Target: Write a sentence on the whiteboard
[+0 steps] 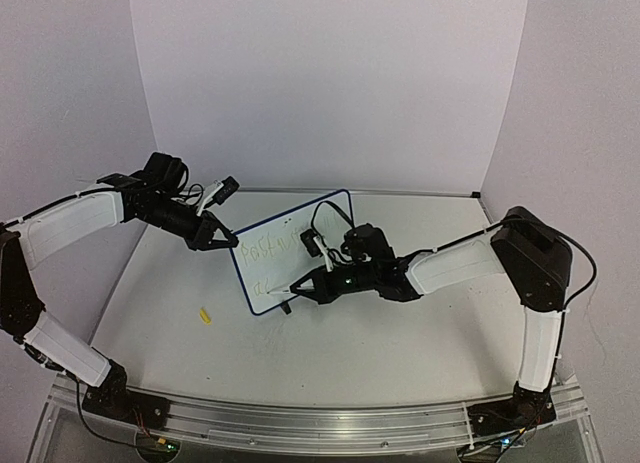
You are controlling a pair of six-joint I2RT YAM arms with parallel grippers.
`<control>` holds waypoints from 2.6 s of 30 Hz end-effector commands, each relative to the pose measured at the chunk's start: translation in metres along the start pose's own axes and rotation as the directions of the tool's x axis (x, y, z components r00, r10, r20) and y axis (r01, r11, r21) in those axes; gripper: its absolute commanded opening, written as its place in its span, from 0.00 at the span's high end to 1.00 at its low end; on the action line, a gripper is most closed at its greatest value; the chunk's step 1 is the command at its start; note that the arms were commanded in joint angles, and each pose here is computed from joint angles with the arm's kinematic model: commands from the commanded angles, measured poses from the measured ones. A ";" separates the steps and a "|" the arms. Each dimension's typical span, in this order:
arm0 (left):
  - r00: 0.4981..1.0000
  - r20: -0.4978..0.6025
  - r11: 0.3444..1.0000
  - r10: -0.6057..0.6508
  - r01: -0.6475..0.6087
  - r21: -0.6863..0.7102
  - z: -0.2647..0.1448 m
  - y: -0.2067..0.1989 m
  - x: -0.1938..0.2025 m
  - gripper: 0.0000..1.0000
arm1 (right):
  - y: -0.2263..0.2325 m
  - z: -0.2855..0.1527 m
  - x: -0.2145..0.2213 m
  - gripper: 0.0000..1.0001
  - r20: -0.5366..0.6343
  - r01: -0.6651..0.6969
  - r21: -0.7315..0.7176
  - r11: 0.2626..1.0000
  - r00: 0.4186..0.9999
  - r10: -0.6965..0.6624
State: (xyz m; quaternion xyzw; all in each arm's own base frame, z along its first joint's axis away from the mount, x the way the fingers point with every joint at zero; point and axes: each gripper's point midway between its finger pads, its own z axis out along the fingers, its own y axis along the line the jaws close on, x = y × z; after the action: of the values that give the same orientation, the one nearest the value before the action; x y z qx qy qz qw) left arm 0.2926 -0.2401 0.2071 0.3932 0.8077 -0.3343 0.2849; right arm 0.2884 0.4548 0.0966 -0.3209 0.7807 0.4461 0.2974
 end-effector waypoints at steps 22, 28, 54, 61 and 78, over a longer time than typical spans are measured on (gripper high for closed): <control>1.000 -0.015 1.000 -0.009 0.009 0.024 0.001 -0.005 0.000 1.00 | -0.013 -0.025 -0.037 1.00 0.139 0.024 0.146 0.989 0.989 -0.045; 1.000 -0.017 1.000 -0.011 0.011 0.025 0.001 -0.004 0.000 1.00 | 0.003 -0.029 -0.039 1.00 0.132 0.053 0.081 0.995 0.989 -0.063; 1.000 -0.021 0.999 -0.016 0.017 0.029 0.003 -0.004 0.001 1.00 | 0.015 -0.042 -0.049 1.00 0.152 0.080 -0.019 0.997 0.985 -0.076; 1.000 -0.023 0.999 -0.018 0.019 0.030 0.004 -0.003 0.001 1.00 | 0.018 -0.028 -0.042 1.00 0.111 0.094 -0.039 0.995 0.990 -0.089; 0.999 -0.026 0.999 -0.018 0.019 0.031 0.005 -0.003 0.002 1.00 | 0.003 -0.012 -0.031 1.00 0.064 0.074 0.017 0.997 0.995 -0.075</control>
State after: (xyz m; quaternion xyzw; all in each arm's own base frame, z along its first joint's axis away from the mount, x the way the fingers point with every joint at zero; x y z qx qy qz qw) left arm 0.2923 -0.2412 0.2067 0.3937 0.8067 -0.3381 0.2826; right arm 0.2940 0.4468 0.1171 -0.3356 0.7658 0.4449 0.3209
